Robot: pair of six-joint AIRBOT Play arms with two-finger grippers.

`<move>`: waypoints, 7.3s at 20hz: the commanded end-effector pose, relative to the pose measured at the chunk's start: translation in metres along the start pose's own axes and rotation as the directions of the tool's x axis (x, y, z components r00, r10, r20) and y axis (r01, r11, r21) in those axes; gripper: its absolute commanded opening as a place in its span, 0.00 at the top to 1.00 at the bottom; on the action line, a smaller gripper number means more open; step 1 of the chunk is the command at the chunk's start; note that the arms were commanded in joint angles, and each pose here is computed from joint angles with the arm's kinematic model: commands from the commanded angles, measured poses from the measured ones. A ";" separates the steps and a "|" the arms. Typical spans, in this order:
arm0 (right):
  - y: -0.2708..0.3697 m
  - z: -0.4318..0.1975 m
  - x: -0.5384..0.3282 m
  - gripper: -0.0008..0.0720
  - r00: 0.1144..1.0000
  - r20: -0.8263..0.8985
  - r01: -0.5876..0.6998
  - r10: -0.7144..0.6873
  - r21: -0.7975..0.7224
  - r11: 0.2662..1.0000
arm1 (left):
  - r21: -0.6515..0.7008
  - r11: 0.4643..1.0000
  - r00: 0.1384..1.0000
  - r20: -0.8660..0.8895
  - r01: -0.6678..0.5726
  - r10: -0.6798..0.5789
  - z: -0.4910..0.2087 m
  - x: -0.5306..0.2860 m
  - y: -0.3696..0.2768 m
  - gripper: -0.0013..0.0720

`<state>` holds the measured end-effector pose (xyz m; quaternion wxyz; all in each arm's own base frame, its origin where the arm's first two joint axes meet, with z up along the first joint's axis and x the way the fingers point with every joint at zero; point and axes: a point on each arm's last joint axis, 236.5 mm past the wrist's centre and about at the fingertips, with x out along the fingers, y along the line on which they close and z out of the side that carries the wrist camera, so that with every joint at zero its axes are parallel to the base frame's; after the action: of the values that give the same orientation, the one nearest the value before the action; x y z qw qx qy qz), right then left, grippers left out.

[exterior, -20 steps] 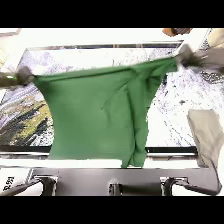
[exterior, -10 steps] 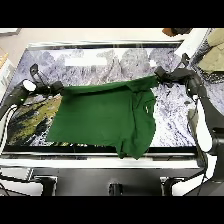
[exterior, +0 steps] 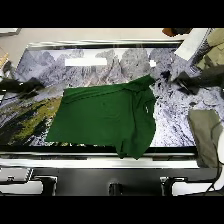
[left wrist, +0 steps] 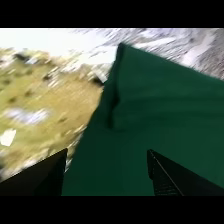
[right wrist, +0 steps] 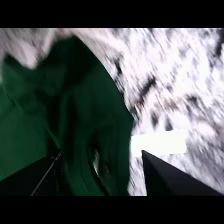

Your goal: Fold the clothes and pants, and hang the long-sleeved shirts on hangers.

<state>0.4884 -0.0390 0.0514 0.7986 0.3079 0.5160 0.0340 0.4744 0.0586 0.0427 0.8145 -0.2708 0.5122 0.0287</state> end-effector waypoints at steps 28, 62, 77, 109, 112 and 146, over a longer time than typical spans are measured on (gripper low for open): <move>-0.008 -0.309 0.059 0.95 0.887 -0.455 -0.037 0.082 0.107 0.994 | -0.289 0.953 0.953 -0.303 -0.094 0.001 -0.200 -0.002 0.124 0.20; 0.136 -0.084 -0.075 0.95 0.925 0.258 -0.206 0.280 -0.282 0.937 | -0.017 0.956 0.956 0.019 0.292 -0.292 -0.071 -0.038 -0.016 0.96; 0.286 -0.146 -0.515 0.95 0.340 0.727 0.092 0.596 -0.657 0.748 | 0.267 0.954 0.391 0.899 -0.138 -0.195 -0.049 -0.516 -0.135 0.96; 0.014 0.002 0.099 0.95 0.969 -0.120 0.198 -0.217 -0.154 0.968 | 0.166 0.986 1.000 -0.009 -0.017 0.018 -0.018 0.104 -0.028 0.96; 0.004 -0.022 0.093 0.95 0.940 -0.220 0.229 -0.260 -0.157 0.961 | 0.173 0.985 0.990 -0.139 -0.012 0.037 -0.049 0.102 -0.024 0.96; -0.071 -0.304 -0.002 0.38 0.805 -0.594 0.113 0.015 0.178 0.978 | -0.021 0.988 0.921 -0.366 -0.152 0.133 -0.136 0.003 0.084 0.15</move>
<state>0.2492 0.0232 -0.0440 0.5880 0.3277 0.7375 0.0540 0.3419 0.0664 -0.0376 0.6968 -0.2524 0.6695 0.0495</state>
